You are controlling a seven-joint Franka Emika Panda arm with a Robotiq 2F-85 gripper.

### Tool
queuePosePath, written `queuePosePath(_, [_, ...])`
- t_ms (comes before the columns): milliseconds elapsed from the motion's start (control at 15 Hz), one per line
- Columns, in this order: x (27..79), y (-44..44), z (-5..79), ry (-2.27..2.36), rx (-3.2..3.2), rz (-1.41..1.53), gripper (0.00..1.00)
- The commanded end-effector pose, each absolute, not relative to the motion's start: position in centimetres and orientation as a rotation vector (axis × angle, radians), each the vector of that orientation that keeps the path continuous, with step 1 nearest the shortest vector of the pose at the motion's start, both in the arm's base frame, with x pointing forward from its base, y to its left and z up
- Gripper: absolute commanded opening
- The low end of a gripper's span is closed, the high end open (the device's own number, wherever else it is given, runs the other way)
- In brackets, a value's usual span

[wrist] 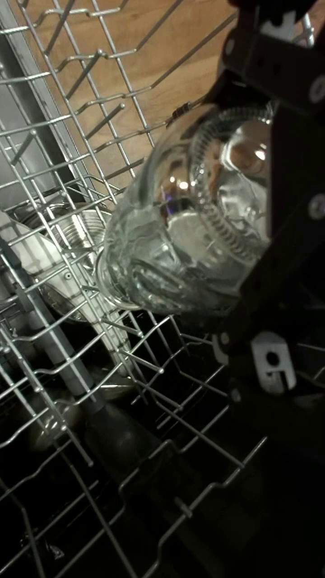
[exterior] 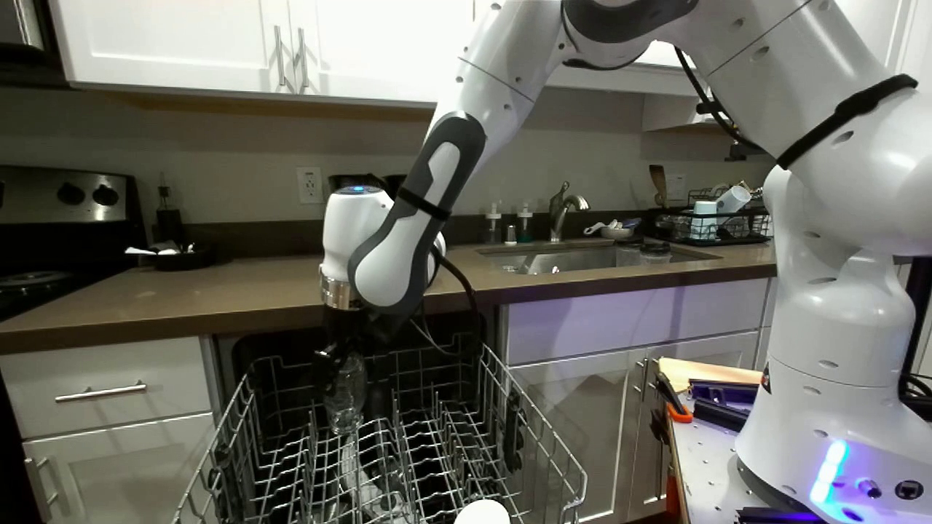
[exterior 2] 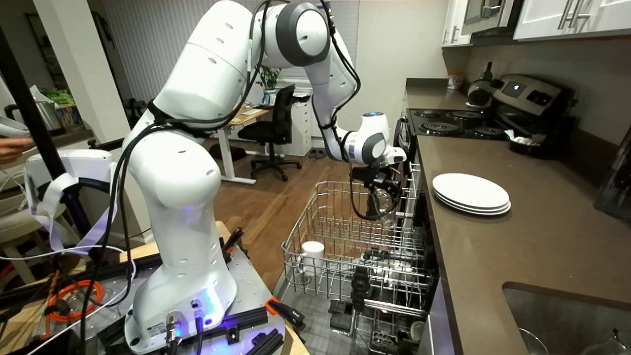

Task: Remove the white plate from the dishwasher and place it on the countertop, move the glass jar backwards, move the white mug to the left

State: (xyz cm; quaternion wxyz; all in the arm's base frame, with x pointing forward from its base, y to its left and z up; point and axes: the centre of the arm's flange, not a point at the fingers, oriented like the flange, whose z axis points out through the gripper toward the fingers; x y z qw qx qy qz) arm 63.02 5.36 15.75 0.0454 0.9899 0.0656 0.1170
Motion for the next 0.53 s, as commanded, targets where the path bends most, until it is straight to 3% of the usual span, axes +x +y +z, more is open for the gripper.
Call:
queuePosePath(0, [63.1,4.4,15.3,0.151,3.036,0.406,0.67])
queuePosePath(467, [63.1,3.0,13.8,0.112,3.050,0.413,0.67])
